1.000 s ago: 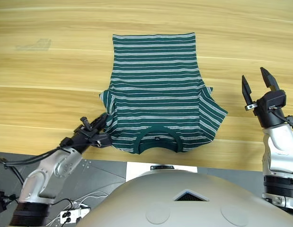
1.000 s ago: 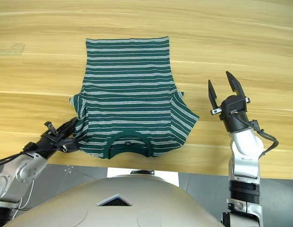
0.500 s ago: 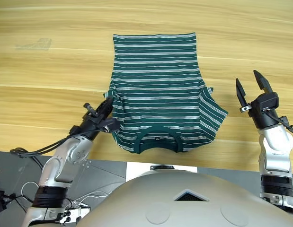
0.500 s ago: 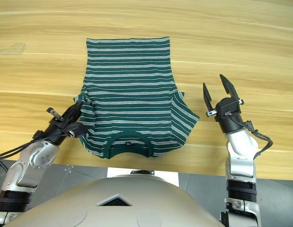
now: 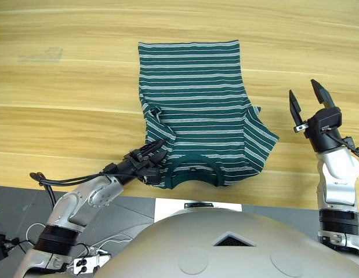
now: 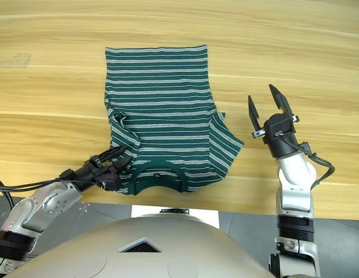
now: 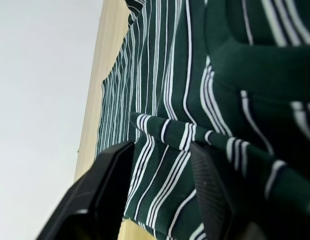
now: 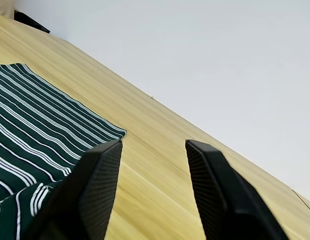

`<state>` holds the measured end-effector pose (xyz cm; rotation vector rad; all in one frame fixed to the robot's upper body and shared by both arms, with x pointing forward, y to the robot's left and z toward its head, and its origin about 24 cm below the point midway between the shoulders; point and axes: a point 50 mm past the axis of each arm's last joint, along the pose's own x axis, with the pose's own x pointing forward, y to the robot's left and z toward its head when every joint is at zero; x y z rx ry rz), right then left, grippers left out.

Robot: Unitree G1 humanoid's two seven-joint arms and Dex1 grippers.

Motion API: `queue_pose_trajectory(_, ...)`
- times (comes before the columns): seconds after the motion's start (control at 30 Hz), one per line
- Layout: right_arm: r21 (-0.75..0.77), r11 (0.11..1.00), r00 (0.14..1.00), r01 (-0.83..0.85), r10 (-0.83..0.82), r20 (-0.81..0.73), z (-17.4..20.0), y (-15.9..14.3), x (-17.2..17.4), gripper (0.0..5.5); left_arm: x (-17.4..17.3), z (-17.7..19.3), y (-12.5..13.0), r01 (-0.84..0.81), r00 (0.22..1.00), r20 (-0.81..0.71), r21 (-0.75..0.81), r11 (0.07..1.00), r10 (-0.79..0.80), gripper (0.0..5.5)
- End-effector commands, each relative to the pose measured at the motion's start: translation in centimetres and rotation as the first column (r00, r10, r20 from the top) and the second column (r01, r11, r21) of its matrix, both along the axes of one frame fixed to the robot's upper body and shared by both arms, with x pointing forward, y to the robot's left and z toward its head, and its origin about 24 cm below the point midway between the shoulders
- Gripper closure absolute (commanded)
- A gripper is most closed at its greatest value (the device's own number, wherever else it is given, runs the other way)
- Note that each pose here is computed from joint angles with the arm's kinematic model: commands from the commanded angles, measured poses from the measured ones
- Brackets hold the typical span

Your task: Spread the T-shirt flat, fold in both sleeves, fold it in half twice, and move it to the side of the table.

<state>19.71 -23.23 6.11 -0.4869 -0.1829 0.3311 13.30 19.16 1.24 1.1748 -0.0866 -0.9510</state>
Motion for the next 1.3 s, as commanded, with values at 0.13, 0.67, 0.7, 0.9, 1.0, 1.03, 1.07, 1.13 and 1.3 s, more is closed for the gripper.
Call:
queue_pose_trajectory(0.13,-0.004,1.0,1.0,-0.01,0.01,0.007,0.2,0.7,0.9,3.16,-1.3,-1.9,2.1,-0.025,0.992,-0.124,0.119,0.993,0.04,2.64)
queue_pose_trajectory(0.67,-0.627,0.759,0.951,-0.173,-0.037,-0.308,-2.3,-2.6,-11.3,3.16,3.2,7.4,1.0,-0.245,0.877,0.267,-0.464,0.851,0.398,2.6)
queue_pose_trajectory(0.7,-0.609,0.761,0.934,-0.224,-0.011,-0.357,-2.9,-2.1,-12.0,3.16,3.6,7.5,1.1,-0.263,0.862,0.276,-0.474,0.841,0.425,2.6)
queue_pose_trajectory(0.9,-0.57,0.775,0.922,-0.273,0.042,-0.384,-5.0,-1.0,-10.5,3.16,5.2,8.1,0.9,-0.307,0.8,0.306,-0.529,0.791,0.516,2.6)
queue_pose_trajectory(1.0,-0.566,0.792,0.94,-0.229,0.029,-0.339,-5.4,-1.1,-8.3,3.16,5.3,8.7,0.4,-0.289,0.794,0.327,-0.538,0.792,0.512,2.6)
queue_pose_trajectory(1.03,-0.561,0.797,0.943,-0.221,0.028,-0.332,-5.6,-1.0,-7.8,3.16,5.4,8.9,0.3,-0.285,0.792,0.332,-0.541,0.792,0.512,2.6)
queue_pose_trajectory(1.07,-0.562,0.797,0.945,-0.221,0.031,-0.327,-5.8,-1.0,-7.4,3.16,5.4,8.9,0.2,-0.283,0.791,0.336,-0.541,0.792,0.512,2.6)
queue_pose_trajectory(1.13,-0.559,0.804,0.951,-0.202,0.025,-0.308,-6.0,-0.9,-6.6,3.16,5.4,9.0,0.1,-0.28,0.79,0.34,-0.541,0.793,0.511,2.6)
queue_pose_trajectory(1.3,-0.55,0.813,0.958,-0.19,0.031,-0.285,-6.4,-0.7,-5.8,3.16,5.1,9.1,0.0,-0.278,0.795,0.339,-0.535,0.798,0.504,2.6)
